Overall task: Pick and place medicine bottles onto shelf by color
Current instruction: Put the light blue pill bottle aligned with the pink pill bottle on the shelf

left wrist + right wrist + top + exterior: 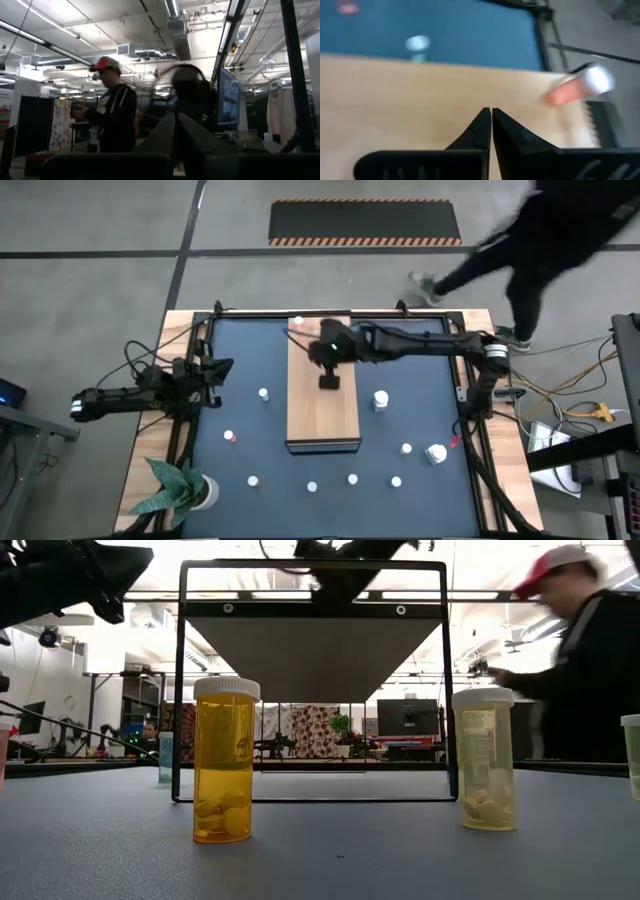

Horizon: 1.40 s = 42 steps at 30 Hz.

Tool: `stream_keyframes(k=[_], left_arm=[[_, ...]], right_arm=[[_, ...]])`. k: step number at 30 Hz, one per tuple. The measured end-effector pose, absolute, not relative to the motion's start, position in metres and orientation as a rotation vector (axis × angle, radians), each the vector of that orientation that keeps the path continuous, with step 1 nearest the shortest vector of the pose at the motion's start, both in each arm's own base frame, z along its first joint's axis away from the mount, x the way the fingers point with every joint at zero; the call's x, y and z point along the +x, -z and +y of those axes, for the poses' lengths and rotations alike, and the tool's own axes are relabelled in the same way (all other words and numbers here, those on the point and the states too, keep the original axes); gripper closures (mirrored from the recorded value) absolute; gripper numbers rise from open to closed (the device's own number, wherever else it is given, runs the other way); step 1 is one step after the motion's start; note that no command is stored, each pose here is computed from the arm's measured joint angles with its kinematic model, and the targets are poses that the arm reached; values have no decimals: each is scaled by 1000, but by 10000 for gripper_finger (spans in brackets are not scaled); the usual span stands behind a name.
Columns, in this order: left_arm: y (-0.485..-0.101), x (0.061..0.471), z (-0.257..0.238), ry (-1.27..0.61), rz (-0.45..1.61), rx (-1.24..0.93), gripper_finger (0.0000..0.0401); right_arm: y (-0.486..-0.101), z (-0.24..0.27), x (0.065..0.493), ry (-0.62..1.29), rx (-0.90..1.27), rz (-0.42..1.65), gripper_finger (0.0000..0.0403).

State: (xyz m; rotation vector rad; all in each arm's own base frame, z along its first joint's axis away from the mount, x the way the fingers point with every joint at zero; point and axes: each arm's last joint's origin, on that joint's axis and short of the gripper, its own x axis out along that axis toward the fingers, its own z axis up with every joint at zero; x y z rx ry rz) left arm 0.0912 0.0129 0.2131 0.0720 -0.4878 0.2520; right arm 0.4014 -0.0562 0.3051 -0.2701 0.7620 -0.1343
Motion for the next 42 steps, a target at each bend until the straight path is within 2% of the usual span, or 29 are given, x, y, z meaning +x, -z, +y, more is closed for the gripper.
stream_keyframes(k=[7,13,18,31,34,39,42], left_arm=[[-235,81,11,-241,-665,129,398],[-228,88,11,-191,-610,81,398],[-232,93,11,-156,-615,-31,398],[-239,114,13,-111,-583,-192,398],[-240,117,14,-108,-608,-193,398],[-241,124,14,-102,-619,-211,398],[-244,131,15,-102,-600,-224,398]], right_arm=[[-302,4,348,45,-215,574,394],[-280,47,300,-70,-195,386,394],[-261,60,273,-112,-174,250,394],[-210,52,231,-153,-238,127,394],[-206,44,220,-164,-256,54,394],[-206,20,199,-80,-272,-19,394],[-210,7,187,-113,-252,-70,394]])
